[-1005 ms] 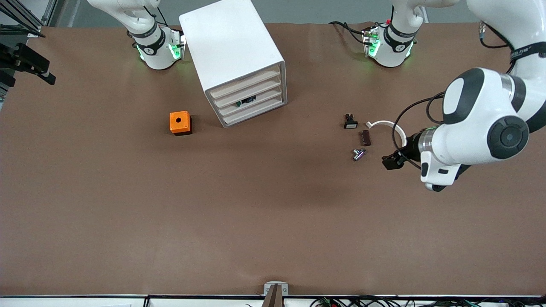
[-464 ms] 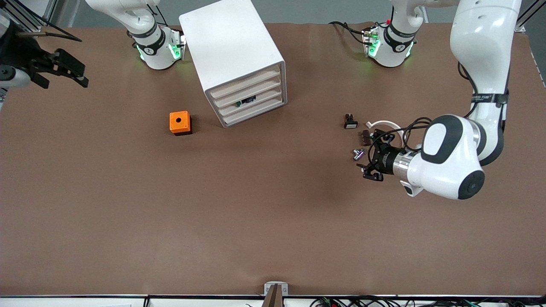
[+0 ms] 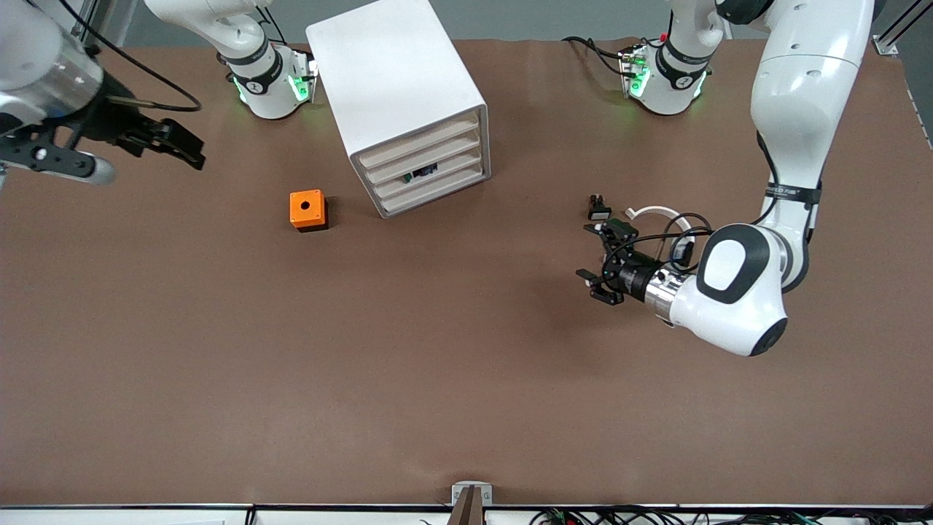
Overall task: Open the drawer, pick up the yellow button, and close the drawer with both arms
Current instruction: 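Grasp the drawer front with the left gripper while the right gripper approaches, then pull the drawer open with the left gripper while the right gripper reaches in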
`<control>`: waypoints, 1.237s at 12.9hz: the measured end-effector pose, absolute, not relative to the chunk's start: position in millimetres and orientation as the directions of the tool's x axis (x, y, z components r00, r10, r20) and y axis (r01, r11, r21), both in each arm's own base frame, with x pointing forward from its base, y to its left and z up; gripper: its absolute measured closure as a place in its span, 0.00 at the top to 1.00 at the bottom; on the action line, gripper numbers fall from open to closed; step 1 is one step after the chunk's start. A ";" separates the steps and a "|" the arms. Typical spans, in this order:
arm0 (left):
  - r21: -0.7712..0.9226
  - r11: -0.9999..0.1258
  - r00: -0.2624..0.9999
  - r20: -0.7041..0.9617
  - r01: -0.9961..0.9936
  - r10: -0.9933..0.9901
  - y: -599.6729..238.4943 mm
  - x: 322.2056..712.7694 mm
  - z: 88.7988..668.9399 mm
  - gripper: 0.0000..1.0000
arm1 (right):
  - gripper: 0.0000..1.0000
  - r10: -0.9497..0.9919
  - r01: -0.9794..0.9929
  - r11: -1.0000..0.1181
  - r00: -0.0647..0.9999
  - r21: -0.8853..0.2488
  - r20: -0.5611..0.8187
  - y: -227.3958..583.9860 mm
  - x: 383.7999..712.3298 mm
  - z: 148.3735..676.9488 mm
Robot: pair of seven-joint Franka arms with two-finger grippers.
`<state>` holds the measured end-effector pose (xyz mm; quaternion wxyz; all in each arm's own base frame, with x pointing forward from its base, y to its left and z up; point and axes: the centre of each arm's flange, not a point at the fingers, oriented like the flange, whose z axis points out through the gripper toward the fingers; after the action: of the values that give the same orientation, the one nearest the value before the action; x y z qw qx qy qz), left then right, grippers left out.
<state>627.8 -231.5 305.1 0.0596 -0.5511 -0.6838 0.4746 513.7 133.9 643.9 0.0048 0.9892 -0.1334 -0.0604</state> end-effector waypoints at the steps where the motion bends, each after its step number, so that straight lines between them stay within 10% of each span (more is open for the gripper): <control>1: -0.730 -0.054 -0.396 -0.430 0.682 0.811 -245.9 623.0 305.9 1.00 | 1.00 -0.284 -0.282 -0.959 0.951 0.034 -0.120 149.0 510.9 641.7; 10: -0.892 0.103 -0.488 -0.141 0.440 0.861 -402.0 545.9 288.8 1.00 | 1.00 -0.532 -0.528 -0.847 0.834 0.069 -0.145 246.4 479.0 631.9; 16: -0.914 0.056 -0.539 -0.187 0.402 0.821 -464.6 520.6 292.4 0.82 | 1.00 -0.643 -0.640 -0.764 0.739 0.088 -0.201 272.0 486.0 606.7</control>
<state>520.6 -464.6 292.4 0.1978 -0.4372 -0.6992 0.5300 486.0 272.0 606.7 0.0068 0.9326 -0.3438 -0.1100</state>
